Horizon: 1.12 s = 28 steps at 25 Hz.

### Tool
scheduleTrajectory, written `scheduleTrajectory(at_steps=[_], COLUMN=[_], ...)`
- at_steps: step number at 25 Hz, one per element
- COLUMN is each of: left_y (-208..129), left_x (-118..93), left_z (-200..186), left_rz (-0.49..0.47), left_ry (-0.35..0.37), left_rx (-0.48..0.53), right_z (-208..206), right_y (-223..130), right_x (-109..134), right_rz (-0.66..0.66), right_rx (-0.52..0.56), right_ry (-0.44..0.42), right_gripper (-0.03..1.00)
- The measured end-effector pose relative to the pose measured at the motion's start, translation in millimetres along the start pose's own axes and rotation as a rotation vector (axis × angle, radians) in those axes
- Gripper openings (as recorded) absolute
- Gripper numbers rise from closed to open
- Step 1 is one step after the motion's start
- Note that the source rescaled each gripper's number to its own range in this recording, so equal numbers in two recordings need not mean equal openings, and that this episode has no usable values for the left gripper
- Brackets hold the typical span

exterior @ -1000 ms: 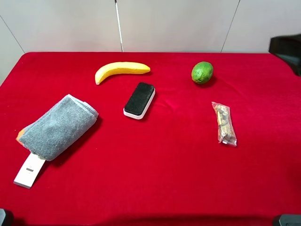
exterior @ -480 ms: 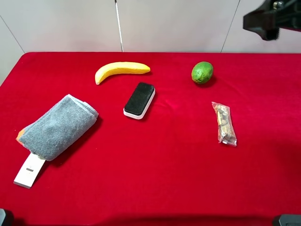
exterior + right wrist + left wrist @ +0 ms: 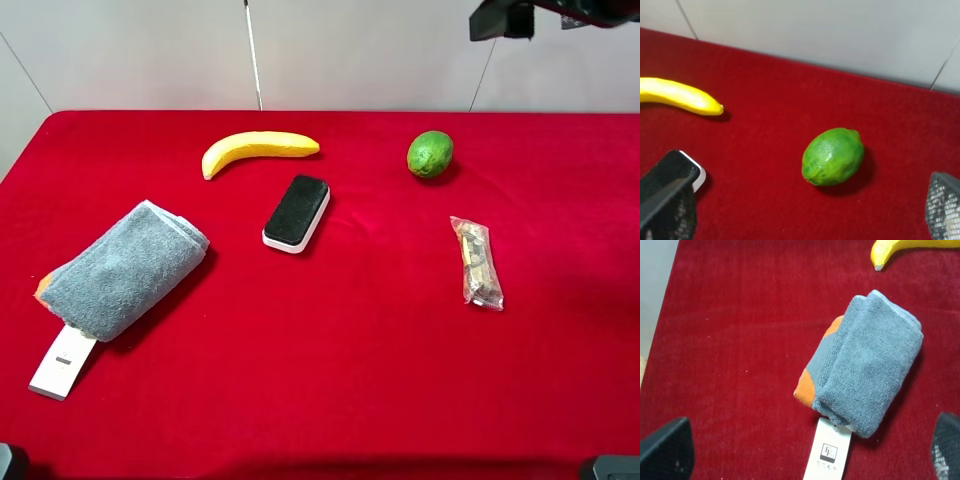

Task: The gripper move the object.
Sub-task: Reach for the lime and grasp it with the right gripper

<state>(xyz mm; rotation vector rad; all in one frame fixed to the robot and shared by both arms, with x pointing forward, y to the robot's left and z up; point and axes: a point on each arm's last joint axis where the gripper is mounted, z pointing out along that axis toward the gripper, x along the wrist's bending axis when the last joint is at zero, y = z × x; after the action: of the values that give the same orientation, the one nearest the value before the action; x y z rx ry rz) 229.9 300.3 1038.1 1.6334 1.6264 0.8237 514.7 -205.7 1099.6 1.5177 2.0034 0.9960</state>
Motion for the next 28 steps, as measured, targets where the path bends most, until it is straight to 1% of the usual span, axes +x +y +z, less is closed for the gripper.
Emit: scheduleTrajectory(at_steps=[7, 13, 21, 28], left_y=[0, 0, 0, 0], left_x=[0, 0, 0, 0], left_z=[0, 0, 0, 0], left_rz=[0.0, 0.0, 0.0, 0.0], left_ry=[0.0, 0.0, 0.0, 0.0], left_rx=[0.0, 0.0, 0.0, 0.0], right_z=[31, 63, 106, 145], right_y=[21, 30, 43, 40], right_x=[2, 2, 1, 0], right_rz=[0.016, 0.03, 0.03, 0.045], right_rx=[0.107, 0.206, 0.275, 0.403], right_ry=[0.016, 0.028, 0.031, 0.033], right_gripper=[1.0, 1.0, 1.0, 1.0])
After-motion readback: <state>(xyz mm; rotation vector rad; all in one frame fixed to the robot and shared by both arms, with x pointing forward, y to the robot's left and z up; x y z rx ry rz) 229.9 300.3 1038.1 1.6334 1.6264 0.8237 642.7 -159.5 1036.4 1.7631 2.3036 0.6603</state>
